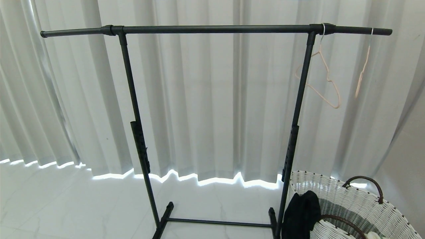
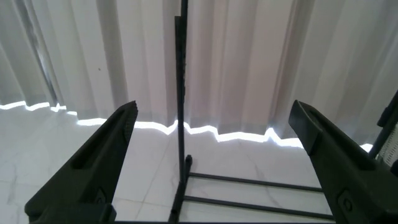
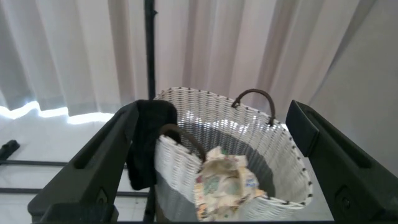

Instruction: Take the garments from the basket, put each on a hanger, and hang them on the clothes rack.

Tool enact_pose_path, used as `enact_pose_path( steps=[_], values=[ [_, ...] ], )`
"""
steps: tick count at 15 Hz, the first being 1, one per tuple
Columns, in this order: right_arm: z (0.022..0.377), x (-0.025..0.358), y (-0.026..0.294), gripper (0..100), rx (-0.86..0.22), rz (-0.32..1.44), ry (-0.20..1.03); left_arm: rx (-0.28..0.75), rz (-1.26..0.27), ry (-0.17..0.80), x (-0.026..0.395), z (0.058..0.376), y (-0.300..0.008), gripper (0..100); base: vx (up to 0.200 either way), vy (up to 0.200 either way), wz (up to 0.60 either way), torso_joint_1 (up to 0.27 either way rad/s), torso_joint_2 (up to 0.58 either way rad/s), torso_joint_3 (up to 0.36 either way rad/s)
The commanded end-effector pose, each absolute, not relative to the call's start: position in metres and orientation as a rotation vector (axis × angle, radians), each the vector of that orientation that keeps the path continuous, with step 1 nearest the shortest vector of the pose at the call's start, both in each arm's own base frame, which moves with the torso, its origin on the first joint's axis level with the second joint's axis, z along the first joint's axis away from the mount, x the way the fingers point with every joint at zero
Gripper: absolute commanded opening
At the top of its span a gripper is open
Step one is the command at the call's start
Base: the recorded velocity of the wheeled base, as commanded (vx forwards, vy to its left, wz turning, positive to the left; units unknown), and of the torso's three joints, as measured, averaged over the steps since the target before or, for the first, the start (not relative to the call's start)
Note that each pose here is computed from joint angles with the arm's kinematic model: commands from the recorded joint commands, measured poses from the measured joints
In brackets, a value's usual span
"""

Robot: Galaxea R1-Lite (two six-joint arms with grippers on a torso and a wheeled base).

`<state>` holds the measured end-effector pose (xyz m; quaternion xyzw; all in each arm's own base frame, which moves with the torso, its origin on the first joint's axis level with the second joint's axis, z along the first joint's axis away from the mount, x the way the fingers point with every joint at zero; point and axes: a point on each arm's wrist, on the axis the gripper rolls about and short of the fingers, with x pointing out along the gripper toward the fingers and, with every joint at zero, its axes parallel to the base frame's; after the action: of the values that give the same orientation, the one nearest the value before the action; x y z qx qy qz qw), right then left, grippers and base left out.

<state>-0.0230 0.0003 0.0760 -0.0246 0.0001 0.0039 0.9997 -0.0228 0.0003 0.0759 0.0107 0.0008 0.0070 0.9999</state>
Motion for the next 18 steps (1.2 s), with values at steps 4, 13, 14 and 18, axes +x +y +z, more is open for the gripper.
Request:
enact_pose_path(
  steps=[4, 13, 14, 18],
  values=[
    [0.0760, -0.0230, 0.0003, 100, -0.044, 0.009, 0.000, 0.018, 0.015, 0.000, -0.0228, 0.0759, 0.0003, 100, 0.000, -0.050, 0.00, 0.001, 0.00, 0.001],
    [0.0759, -0.0230, 0.0004, 100, -0.097, 0.014, 0.001, 0.012, 0.015, 0.002, -0.0228, 0.0758, 0.0003, 100, -0.067, 0.000, 0.00, 0.003, 0.00, 0.000],
    [0.0760, -0.0226, 0.0003, 100, -0.098, 0.016, 0.007, 0.012, 0.015, 0.002, -0.0228, 0.0758, 0.0003, 100, 0.000, 0.000, 0.00, 0.000, 0.00, 0.000],
    [0.0761, -0.0222, 0.0003, 100, -0.098, 0.016, 0.012, 0.014, 0.015, 0.002, -0.0228, 0.0758, 0.0003, 100, 0.000, 0.000, 0.00, 0.000, 0.00, 0.000]
  ],
)
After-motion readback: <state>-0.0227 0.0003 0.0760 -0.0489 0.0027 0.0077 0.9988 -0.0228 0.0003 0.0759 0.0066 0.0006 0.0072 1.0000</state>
